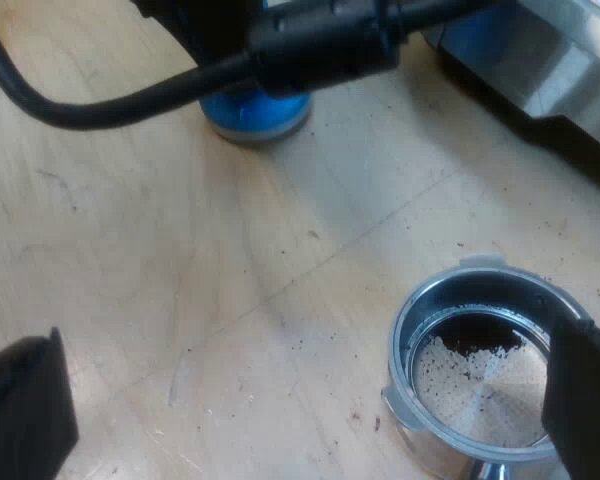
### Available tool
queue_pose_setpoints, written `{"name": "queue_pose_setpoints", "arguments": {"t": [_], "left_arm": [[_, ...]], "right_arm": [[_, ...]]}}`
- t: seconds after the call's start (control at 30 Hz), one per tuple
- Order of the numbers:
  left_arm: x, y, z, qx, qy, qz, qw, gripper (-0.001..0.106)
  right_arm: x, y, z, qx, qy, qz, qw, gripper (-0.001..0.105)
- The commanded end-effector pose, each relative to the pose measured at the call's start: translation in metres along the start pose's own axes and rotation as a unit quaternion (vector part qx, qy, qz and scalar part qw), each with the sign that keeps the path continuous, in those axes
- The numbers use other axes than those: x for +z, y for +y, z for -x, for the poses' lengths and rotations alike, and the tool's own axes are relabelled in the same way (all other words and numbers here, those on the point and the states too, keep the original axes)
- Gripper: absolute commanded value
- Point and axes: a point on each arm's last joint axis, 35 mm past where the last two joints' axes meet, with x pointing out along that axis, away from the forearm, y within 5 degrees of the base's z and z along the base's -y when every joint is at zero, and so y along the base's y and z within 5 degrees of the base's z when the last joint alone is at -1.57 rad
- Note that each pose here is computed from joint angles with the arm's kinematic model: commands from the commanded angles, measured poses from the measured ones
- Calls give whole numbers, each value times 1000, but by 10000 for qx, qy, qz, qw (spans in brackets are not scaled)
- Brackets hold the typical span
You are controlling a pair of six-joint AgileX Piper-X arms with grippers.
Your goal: Grind coffee beans and then tamp
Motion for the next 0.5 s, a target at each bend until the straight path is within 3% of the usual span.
{"name": "queue_pose_setpoints", "arguments": {"t": [0.03,0.07,0.23,0.4,0.5], "left_arm": [[0,1,0,90,-5,-12,10000,68],[1,1,0,90,-6,-12,10000,81],[0,1,7,253,-15,-30,9997,104],[1,0,26,481,-345,-89,9982,105],[-2,-3,57,566,-952,-131,9938,105]], "right_arm": [[5,-1,0,32,-103,24,9999,97],[5,-1,0,32,-103,24,9999,97],[9,-2,2,31,-140,-369,9992,97],[14,-3,8,33,-45,-358,9993,97],[27,-7,19,20,62,-346,9994,97]]}}
